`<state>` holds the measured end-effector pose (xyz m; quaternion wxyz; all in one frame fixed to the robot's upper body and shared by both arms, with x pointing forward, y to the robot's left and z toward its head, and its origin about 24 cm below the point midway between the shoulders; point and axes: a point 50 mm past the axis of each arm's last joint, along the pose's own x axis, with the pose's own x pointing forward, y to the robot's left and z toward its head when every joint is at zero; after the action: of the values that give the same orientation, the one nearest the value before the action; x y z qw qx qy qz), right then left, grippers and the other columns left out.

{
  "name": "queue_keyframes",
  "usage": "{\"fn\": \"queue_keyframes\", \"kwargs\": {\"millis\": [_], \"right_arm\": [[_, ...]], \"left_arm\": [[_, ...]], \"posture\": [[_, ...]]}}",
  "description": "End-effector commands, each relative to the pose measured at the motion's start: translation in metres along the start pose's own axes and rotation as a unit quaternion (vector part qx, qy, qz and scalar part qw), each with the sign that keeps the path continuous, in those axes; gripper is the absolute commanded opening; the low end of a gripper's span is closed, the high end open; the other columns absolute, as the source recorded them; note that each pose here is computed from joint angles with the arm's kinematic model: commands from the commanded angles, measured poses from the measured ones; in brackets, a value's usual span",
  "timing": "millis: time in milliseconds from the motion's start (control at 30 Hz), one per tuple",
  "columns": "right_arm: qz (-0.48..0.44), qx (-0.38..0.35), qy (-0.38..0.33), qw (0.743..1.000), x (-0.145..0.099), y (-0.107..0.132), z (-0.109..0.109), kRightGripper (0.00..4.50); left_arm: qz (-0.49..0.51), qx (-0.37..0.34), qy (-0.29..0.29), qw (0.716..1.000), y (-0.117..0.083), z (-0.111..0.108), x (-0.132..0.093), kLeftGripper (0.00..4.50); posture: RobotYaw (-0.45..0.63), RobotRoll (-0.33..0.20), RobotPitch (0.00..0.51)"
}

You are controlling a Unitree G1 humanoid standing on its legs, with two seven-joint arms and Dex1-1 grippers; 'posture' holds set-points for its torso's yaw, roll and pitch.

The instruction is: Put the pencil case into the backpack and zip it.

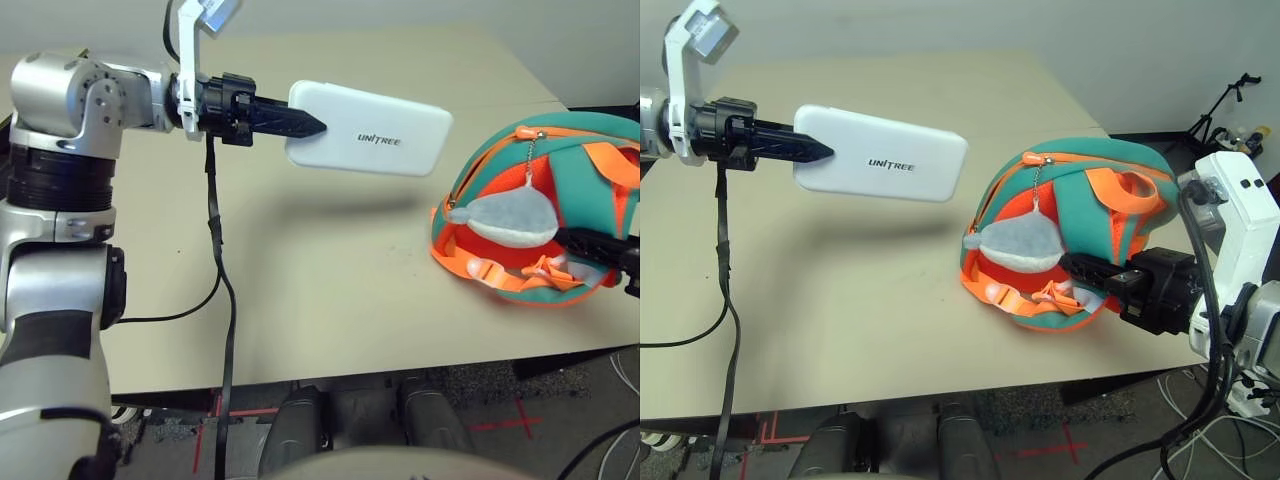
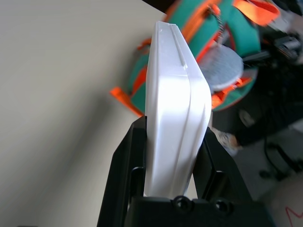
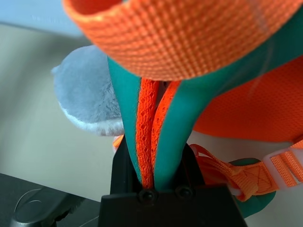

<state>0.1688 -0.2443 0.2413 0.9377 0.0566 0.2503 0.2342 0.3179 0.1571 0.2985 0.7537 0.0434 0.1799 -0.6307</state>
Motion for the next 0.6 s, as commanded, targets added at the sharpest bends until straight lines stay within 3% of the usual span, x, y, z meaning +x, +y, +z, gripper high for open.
{"fn": "queue_keyframes", "kwargs": {"millis": [33,333,467,600], "right_arm": [[0.012,0.001,0.020,1.000,0.002,0.002,-0.003,0.18],[0.006,0.000,0.017,1.000,0.003,0.001,-0.002,0.18],[0.009,0.000,0.018,1.000,0.005,0.000,-0.001,0.18],[0.013,0.000,0.019,1.000,0.007,0.000,-0.001,0.18]], "left_arm": [[-0.011,0.030,0.010,0.999,0.002,0.002,0.010,1.38],[-0.034,0.100,0.035,0.994,0.015,0.006,0.049,1.38],[-0.028,0.172,0.046,0.984,0.020,0.023,0.066,1.34],[-0.053,0.198,0.033,0.978,0.014,0.042,0.080,1.33]], "posture": [[-0.18,0.000,0.120],[-0.19,0.000,0.133],[-0.19,0.000,0.137],[-0.18,0.000,0.140]]}}
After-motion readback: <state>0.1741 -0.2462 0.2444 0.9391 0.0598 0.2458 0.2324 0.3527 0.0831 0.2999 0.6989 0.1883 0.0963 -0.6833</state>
